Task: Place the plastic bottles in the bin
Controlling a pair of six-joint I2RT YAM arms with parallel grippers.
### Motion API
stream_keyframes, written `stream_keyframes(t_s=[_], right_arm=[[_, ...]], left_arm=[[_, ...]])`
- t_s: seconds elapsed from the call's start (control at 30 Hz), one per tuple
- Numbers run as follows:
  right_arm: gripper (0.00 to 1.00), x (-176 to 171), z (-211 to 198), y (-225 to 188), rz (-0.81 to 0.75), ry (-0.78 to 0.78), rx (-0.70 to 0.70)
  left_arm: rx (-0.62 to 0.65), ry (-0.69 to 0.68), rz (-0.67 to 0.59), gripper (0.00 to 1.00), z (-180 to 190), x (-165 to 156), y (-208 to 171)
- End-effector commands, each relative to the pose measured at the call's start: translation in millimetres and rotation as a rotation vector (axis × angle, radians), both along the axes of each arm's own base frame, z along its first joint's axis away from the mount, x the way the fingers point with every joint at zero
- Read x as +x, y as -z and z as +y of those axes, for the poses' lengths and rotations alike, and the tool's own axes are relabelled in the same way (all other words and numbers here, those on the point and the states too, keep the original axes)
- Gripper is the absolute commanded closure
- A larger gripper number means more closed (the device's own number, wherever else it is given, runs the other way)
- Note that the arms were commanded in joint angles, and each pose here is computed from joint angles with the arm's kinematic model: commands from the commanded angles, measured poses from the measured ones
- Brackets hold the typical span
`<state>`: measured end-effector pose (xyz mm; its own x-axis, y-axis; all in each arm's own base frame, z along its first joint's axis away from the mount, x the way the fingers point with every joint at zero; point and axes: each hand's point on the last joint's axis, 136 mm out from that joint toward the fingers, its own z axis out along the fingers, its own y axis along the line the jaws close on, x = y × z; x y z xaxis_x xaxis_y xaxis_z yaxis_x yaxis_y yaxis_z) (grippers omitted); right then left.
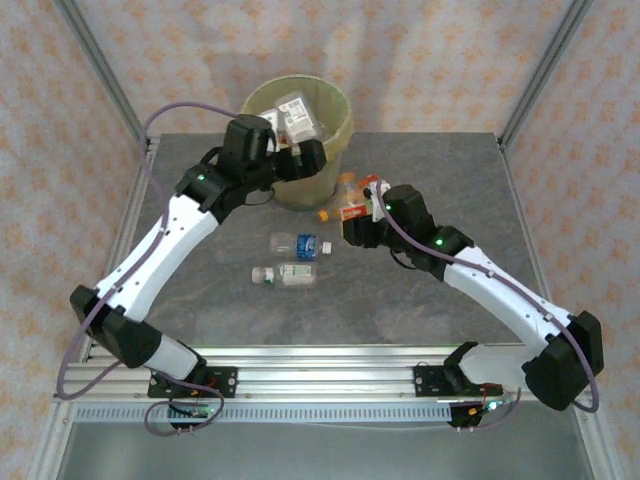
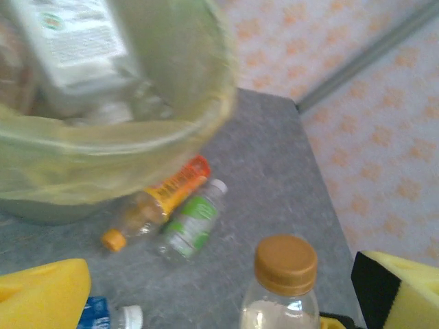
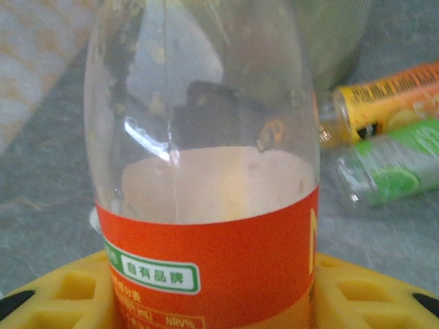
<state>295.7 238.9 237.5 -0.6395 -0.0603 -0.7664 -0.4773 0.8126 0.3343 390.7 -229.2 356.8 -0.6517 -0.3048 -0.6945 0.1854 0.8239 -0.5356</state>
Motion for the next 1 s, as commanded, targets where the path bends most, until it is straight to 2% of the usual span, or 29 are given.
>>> stream_keyframes(t_s=[0.0, 0.37, 0.63, 0.7, 0.77, 0.83, 0.9, 0.93, 0.97], right_arm=[[0.73, 2, 12, -45, -0.147, -0.034, 0.129], [0.73, 2, 17, -64, -0.196, -0.050, 0.169], [0.73, 6, 16, -70, -0.218, -0.032, 0.180], [0.73, 8, 15, -73, -0.226, -0.024, 0.187], [0.73, 9, 14, -75, -0.235, -0.013, 0.191], [0.70, 11, 13, -76, -0.237, -0.005, 0.191], [0.64, 11, 12, -76, -0.237, 0.002, 0.189], [0.58, 11, 12, -75, -0.235, 0.004, 0.187], [0.48, 11, 12, -76, -0.235, 0.005, 0.185]], left_arm=[[-0.034, 0.145, -0.046, 0.04, -31, -6, -21], [0.018, 0.244, -0.038, 0.25, -72, 3, -14], [0.025, 0.262, -0.027, 0.39, -80, 4, -10], [0.026, 0.265, -0.026, 0.45, -80, 3, -9], [0.028, 0.267, -0.023, 0.61, -80, 2, -8], [0.031, 0.267, -0.029, 0.73, -79, 2, -9], [0.031, 0.260, -0.049, 0.81, -78, 3, -15], [0.035, 0.258, -0.062, 0.84, -77, 3, -18], [0.043, 0.249, -0.082, 0.85, -74, 4, -24]])
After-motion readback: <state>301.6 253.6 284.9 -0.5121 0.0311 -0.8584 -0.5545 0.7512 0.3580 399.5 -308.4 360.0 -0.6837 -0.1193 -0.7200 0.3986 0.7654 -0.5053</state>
